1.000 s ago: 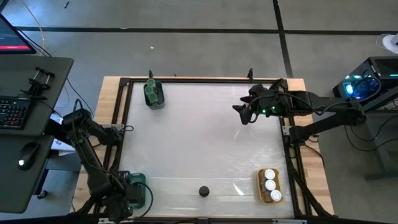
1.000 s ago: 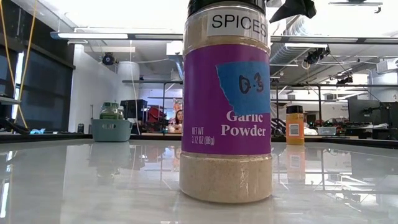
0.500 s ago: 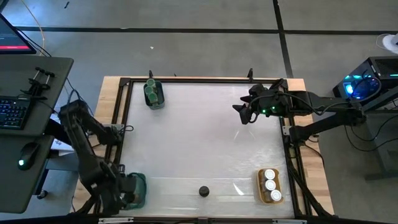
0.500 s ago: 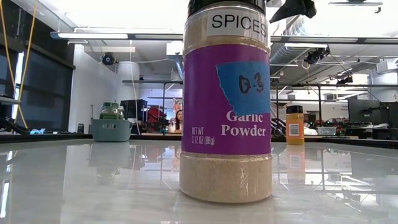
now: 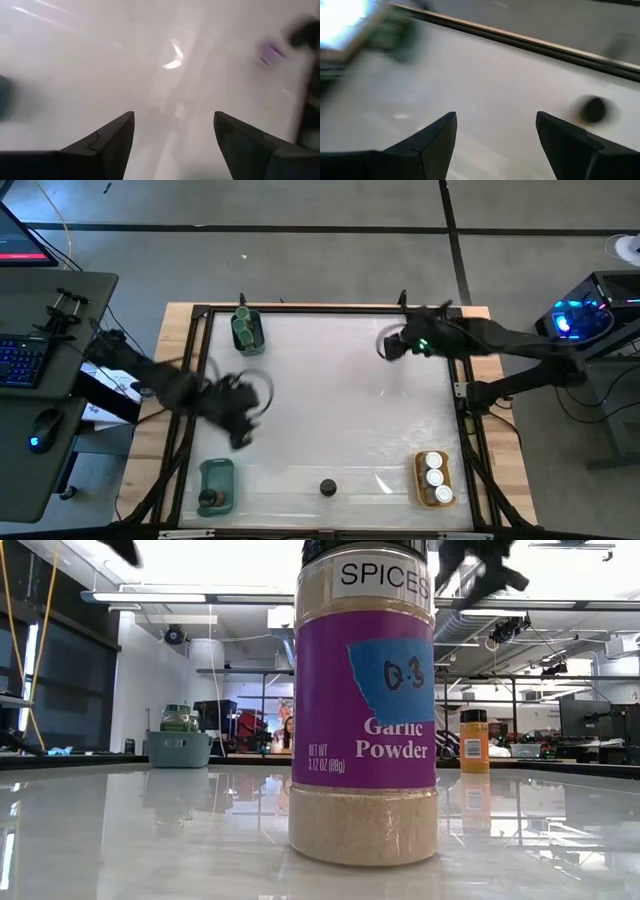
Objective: Sort spices by type
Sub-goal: Put the top black seasoning bottle into the green bin
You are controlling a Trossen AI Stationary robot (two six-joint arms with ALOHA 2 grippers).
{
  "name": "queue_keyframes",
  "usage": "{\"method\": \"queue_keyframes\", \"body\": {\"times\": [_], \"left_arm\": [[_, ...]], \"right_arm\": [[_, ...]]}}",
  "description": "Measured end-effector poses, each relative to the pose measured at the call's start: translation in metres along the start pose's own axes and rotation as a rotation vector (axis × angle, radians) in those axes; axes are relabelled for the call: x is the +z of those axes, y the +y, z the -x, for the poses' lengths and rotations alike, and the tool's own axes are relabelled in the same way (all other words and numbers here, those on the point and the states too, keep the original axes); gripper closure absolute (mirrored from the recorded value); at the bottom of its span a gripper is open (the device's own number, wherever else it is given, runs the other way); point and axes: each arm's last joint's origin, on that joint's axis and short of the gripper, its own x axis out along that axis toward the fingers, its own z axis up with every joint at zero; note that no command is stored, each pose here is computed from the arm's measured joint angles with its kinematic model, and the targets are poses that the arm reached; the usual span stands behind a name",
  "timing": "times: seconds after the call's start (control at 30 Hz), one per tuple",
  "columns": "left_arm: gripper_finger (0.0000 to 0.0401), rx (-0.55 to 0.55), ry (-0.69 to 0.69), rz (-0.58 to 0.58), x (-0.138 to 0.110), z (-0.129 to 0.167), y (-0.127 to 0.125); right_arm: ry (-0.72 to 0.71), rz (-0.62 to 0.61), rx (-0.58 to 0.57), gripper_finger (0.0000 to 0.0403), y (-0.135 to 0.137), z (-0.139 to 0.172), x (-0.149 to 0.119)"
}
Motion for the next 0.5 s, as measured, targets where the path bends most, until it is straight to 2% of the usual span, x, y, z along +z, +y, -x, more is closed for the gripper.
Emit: {"method": "queue_keyframes", "body": {"times": [0.13, 0.27, 0.37, 0.5], "left_arm": [[0.0142, 0.058, -0.089, 0.028, 0.037, -0.016, 0.031], [0.0142, 0.049, -0.245, 0.113, 0.067, -0.02, 0.052], [0.0142, 0.005, -0.356, 0.172, 0.081, -0.018, 0.055], [0.0142, -0.056, -0.44, 0.207, 0.088, -0.014, 0.048]], "right_arm": [[0.121, -0.001, -0.307, 0.0135, -0.031, -0.047, 0.014], [0.245, 0.028, -0.558, 0.0135, -0.063, -0.096, 0.026], [0.326, 0.006, -0.605, 0.0135, -0.081, -0.124, 0.032], [0.416, 0.0, -0.592, 0.0135, -0.093, -0.153, 0.033]]}}
